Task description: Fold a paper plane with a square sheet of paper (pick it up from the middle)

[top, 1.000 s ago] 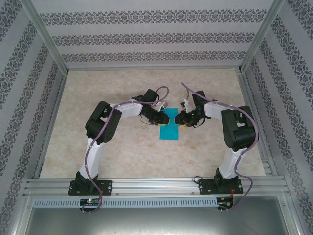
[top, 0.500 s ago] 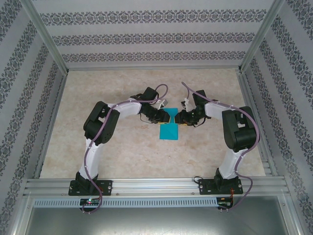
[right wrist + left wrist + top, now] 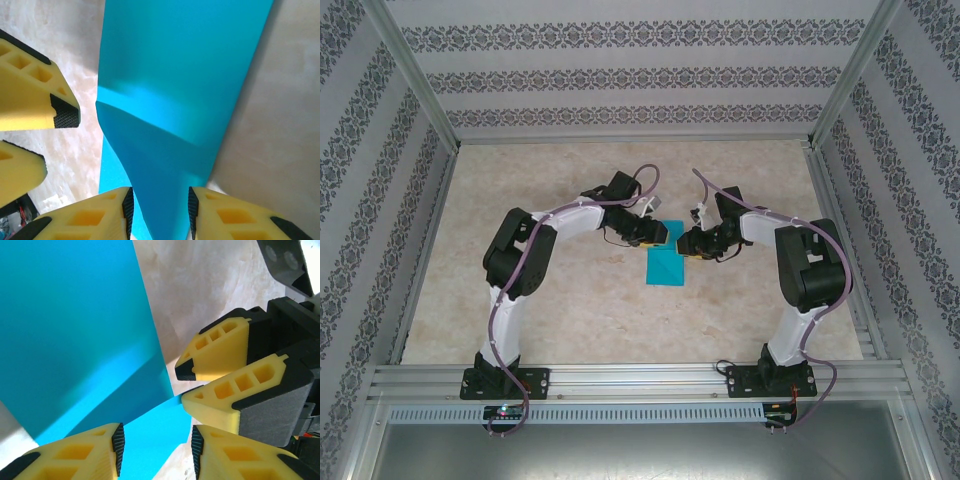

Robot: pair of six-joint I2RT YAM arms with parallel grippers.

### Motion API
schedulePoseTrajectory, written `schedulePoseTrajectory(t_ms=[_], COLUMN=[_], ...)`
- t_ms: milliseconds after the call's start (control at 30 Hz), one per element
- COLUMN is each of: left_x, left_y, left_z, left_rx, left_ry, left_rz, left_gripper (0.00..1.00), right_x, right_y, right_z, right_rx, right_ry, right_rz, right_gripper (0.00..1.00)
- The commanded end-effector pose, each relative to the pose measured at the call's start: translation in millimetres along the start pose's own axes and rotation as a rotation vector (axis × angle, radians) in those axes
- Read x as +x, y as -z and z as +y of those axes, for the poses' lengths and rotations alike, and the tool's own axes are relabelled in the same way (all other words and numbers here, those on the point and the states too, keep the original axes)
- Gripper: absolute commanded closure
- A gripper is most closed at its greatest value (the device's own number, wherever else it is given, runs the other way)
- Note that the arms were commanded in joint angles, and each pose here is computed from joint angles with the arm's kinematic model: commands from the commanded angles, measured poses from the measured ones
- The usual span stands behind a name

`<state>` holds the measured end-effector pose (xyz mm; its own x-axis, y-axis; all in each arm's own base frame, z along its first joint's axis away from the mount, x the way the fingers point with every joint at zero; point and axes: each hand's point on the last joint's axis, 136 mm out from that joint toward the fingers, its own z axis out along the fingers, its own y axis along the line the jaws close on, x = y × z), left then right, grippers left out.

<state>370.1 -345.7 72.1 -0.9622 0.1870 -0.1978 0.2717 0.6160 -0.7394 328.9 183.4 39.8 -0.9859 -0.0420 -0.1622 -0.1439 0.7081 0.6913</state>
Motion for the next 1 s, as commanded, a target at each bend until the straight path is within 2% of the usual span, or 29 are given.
schedulePoseTrajectory(t_ms=[0,100,200,400,533,667,800,967], left_x=[-4.7,-0.3,2.9,13.5,18.1,22.8,23.9,22.4], left_y=[26.1,33.5,41.4,52.3,53.4,48.5,46.6,48.8], left_z=[-15.8,-15.2,-15.0,-9.4,-8.9,-5.7,-3.0,-4.3], left_rx=[-0.011,-0.036,-0.053,-0.079,-0.035,0.038,0.085,0.104], left_ry=[-0.051,-0.057,-0.050,-0.018,0.015,0.059,0.086,0.106], left_rz=[-0.040,-0.054,-0.089,-0.161,-0.225,-0.285,-0.338,-0.369], left_gripper=[0.53,0.51,0.47,0.39,0.34,0.33,0.31,0.31], right_x=[2.8,4.2,6.2,10.4,13.0,15.9,13.9,4.9], right_y=[1.3,-1.8,-7.0,-15.7,-18.9,-18.3,-13.4,1.6], right_z=[17.1,21.0,24.1,23.9,24.9,25.1,31.9,53.7], right_rx=[-0.047,-0.055,-0.087,-0.092,-0.101,-0.099,-0.115,-0.157], right_ry=[0.049,0.052,0.042,0.040,0.041,0.043,0.046,0.064], right_rz=[-0.007,-0.003,0.013,0.031,0.046,0.048,0.038,0.002], right_gripper=[0.67,0.69,0.77,0.81,0.89,0.91,0.99,1.00])
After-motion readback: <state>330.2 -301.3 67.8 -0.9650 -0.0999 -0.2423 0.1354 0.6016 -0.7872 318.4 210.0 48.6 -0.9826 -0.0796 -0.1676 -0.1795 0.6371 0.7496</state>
